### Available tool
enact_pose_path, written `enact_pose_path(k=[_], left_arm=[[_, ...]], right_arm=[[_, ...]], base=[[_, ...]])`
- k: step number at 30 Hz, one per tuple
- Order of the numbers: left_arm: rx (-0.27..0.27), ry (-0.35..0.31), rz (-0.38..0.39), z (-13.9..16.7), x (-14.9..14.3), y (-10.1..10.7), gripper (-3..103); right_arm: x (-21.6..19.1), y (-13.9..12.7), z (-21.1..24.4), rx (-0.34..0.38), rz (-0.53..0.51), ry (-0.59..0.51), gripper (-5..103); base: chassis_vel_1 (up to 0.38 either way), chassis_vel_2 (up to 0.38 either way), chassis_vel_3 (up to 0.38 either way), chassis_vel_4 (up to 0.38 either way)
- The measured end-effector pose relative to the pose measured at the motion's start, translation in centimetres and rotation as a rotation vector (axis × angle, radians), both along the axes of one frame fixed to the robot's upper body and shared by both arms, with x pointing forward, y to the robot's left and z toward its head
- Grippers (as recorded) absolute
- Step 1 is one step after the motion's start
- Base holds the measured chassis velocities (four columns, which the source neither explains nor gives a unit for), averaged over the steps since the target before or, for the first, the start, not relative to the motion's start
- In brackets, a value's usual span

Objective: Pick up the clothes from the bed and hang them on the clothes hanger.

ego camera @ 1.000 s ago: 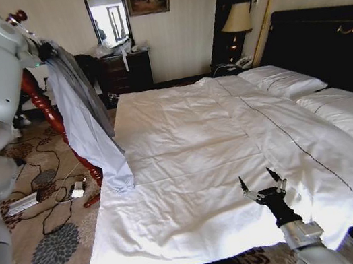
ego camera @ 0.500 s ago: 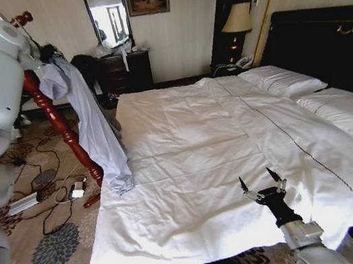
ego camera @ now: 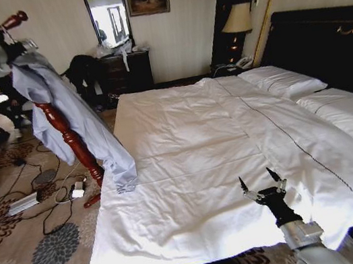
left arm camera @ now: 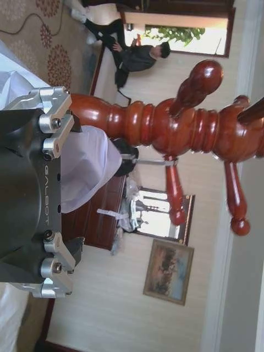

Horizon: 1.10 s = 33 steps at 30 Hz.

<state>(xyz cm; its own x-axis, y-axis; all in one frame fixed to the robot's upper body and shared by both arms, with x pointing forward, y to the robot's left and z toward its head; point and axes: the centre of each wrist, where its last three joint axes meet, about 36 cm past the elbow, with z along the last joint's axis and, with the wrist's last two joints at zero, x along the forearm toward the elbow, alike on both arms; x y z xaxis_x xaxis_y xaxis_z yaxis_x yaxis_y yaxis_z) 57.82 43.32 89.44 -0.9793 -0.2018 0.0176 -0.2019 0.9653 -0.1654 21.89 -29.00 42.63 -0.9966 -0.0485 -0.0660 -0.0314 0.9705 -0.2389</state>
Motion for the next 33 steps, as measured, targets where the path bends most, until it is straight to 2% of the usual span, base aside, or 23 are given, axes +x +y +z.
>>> enact_pose_path(k=[4, 7, 9, 11, 13, 14, 15, 16, 18, 19, 20, 22, 24, 27, 29, 31, 32, 33], left_arm=[[0.025, 0.012, 0.0, -1.6, -1.5, 0.1, 100], [0.06, 0.035, 0.027, -3.6, -3.6, 0.9, 100], [0.067, 0.039, 0.033, -4.0, -4.0, 1.1, 100], [0.122, 0.063, 0.05, -6.2, -6.2, 1.9, 100], [0.14, 0.066, 0.05, -6.8, -6.9, 1.9, 100], [0.165, 0.065, 0.047, -7.4, -7.8, 1.6, 100], [0.181, 0.056, 0.04, -7.8, -8.6, 1.4, 100], [0.202, 0.013, 0.022, -8.4, -10.0, 0.8, 100], [0.207, -0.058, -0.027, -9.5, -10.9, -0.1, 100], [0.207, -0.058, -0.027, -9.5, -10.9, -0.1, 100], [0.2, -0.102, -0.077, -10.9, -10.8, -0.9, 100], [0.188, -0.132, -0.151, -14.0, -11.1, -1.8, 100], [0.193, -0.139, -0.162, -15.1, -11.4, -1.8, 100], [0.224, -0.151, -0.161, -20.8, -13.2, -0.6, 100], [0.224, -0.152, -0.159, -21.3, -13.5, -0.4, 100], [0.223, -0.146, -0.175, -25.8, -16.3, -0.1, 100], [0.247, -0.139, -0.193, -27.7, -17.3, -0.1, 100], [0.247, -0.139, -0.193, -27.7, -17.3, -0.1, 100]], right_arm=[[0.0, 0.0, 0.0, 0.0, 0.0, 0.0, 100], [0.0, 0.0, 0.0, 0.0, 0.0, 0.0, 100], [0.0, 0.0, 0.0, 0.0, 0.0, 0.0, 100], [0.0, 0.0, 0.0, 0.0, 0.0, 0.0, 100], [0.0, 0.0, 0.0, 0.0, 0.0, 0.0, 100], [0.0, 0.0, 0.0, 0.0, 0.0, 0.0, 100], [0.0, 0.0, 0.0, 0.0, 0.0, 0.0, 100], [0.0, 0.0, 0.0, 0.0, 0.0, 0.0, 100], [0.0, 0.0, 0.0, 0.0, 0.0, 0.0, 100], [0.0, 0.0, 0.0, 0.0, 0.0, 0.0, 100], [0.0, 0.0, 0.0, 0.0, 0.0, 0.0, 100], [0.0, 0.0, 0.0, 0.0, 0.0, 0.0, 100], [0.0, 0.0, 0.0, 0.0, 0.0, 0.0, 100], [0.0, 0.0, 0.0, 0.0, 0.0, 0.0, 100], [0.0, 0.0, 0.0, 0.0, 0.0, 0.0, 100], [0.0, 0.0, 0.0, 0.0, 0.0, 0.0, 100], [0.0, 0.0, 0.0, 0.0, 0.0, 0.0, 100], [0.0, 0.0, 0.0, 0.0, 0.0, 0.0, 100]], base=[[0.0, 0.0, 0.0, 0.0], [0.0, 0.0, 0.0, 0.0], [0.0, 0.0, 0.0, 0.0], [0.0, 0.0, 0.0, 0.0], [0.0, 0.0, 0.0, 0.0], [0.0, 0.0, 0.0, 0.0], [0.0, 0.0, 0.0, 0.0], [0.0, 0.0, 0.0, 0.0], [0.0, 0.0, 0.0, 0.0], [0.0, 0.0, 0.0, 0.0], [0.0, 0.0, 0.0, 0.0], [0.0, 0.0, 0.0, 0.0], [0.0, 0.0, 0.0, 0.0], [0.0, 0.0, 0.0, 0.0], [0.0, 0.0, 0.0, 0.0], [0.0, 0.0, 0.0, 0.0], [0.0, 0.0, 0.0, 0.0], [0.0, 0.0, 0.0, 0.0]])
